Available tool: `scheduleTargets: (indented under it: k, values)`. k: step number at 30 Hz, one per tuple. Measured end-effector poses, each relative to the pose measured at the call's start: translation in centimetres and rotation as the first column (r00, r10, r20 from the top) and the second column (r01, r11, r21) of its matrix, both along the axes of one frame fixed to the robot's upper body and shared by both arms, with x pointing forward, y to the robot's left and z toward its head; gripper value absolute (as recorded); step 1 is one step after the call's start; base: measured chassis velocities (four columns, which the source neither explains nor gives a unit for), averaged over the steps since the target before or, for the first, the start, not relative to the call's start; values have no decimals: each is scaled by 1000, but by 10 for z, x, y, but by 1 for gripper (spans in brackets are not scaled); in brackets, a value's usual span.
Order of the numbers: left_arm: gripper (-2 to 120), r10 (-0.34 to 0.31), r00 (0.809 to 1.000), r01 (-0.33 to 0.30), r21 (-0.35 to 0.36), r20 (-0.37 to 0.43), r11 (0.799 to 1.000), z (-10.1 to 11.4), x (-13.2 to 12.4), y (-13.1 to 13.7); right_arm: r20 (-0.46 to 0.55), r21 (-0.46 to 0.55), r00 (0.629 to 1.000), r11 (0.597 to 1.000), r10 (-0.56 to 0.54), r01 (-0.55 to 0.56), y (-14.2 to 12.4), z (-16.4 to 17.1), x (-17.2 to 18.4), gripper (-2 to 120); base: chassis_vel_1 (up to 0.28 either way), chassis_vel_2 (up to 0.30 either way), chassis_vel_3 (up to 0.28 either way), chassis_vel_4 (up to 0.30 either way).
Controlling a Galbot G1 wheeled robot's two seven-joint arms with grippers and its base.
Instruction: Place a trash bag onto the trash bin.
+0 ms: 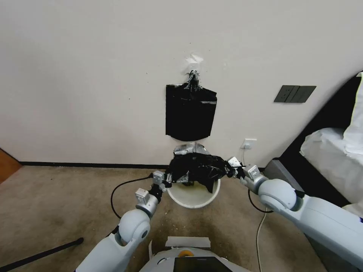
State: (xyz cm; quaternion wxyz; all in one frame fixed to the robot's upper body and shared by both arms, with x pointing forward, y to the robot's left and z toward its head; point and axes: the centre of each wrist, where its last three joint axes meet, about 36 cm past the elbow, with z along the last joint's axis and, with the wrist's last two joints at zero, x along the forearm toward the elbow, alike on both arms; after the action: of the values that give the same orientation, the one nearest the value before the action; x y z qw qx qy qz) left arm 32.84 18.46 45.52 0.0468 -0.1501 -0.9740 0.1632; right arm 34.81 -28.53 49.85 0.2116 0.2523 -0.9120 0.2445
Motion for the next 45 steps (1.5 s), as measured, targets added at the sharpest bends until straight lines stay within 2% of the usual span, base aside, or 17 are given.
scheduleTargets:
  k: [3,4,5,7,13,17,18,21,22,24,25,28,32,35,36,38,45]
  values:
    - [1,24,999,-26,-44,-36,999,1,0,2,-8,28,1000,1000,-8,9,3,-17,-7,0,0,0,0,0]
    - [1,26,997,-32,-82,-73,996,3,-3,1,-1,88,1000,996,-9,9,10,-30,-15,0,0,0,0,0]
    - [1,26,997,-32,-82,-73,996,3,-3,1,-1,88,1000,996,-9,9,10,-30,-15,0,0,0,0,0]
    - [1,22,994,-34,-114,-107,993,4,-7,-1,0,168,1000,986,-15,14,22,-42,-25,0,0,0,0,0]
    - [1,31,990,-48,-119,-138,992,2,-10,0,-5,266,997,961,-74,73,39,-58,-38,6,0,0,0,0]
    - [1,50,985,-67,-101,-165,993,2,-8,5,1,325,991,937,-134,127,45,-60,-49,22,0,0,0,0]
    - [1,50,985,-67,-101,-165,993,2,-8,5,1,325,991,937,-134,127,45,-60,-49,22,0,0,0,0]
    - [1,77,978,-98,-101,-195,990,3,-3,8,8,344,989,929,-150,138,47,-57,-61,37,0,0,0,0]
    - [1,77,978,-98,-101,-195,990,3,-3,8,8,344,989,929,-150,138,47,-57,-61,37,0,0,0,0]
    - [1,98,972,-118,-83,-214,990,3,0,11,38,355,982,921,-186,161,47,-54,-71,48,0,0,0,0]
    - [1,98,972,-118,-83,-214,990,3,0,11,38,355,982,921,-186,161,47,-54,-71,48,0,0,0,0]
    - [1,120,964,-136,-53,-236,989,2,3,17,58,375,970,905,-237,199,44,-45,-82,64,0,0,0,0]
    - [1,128,962,-142,-42,-243,989,2,4,20,64,387,967,899,-246,203,40,-38,-90,72,0,0,0,0]
    - [1,132,960,-144,-33,-249,989,2,6,23,79,422,972,891,-222,169,36,-24,-100,88,0,0,0,0]
    - [1,132,960,-144,-33,-249,989,2,6,23,79,422,972,891,-222,169,36,-24,-100,88,0,0,0,0]
    - [1,129,959,-140,-24,-252,990,3,6,25,105,488,982,868,-158,88,37,-7,-107,97,0,0,0,0]
    - [1,106,963,-112,-11,-248,994,9,3,26,189,521,980,840,59,-151,37,5,-108,100,0,0,0,0]
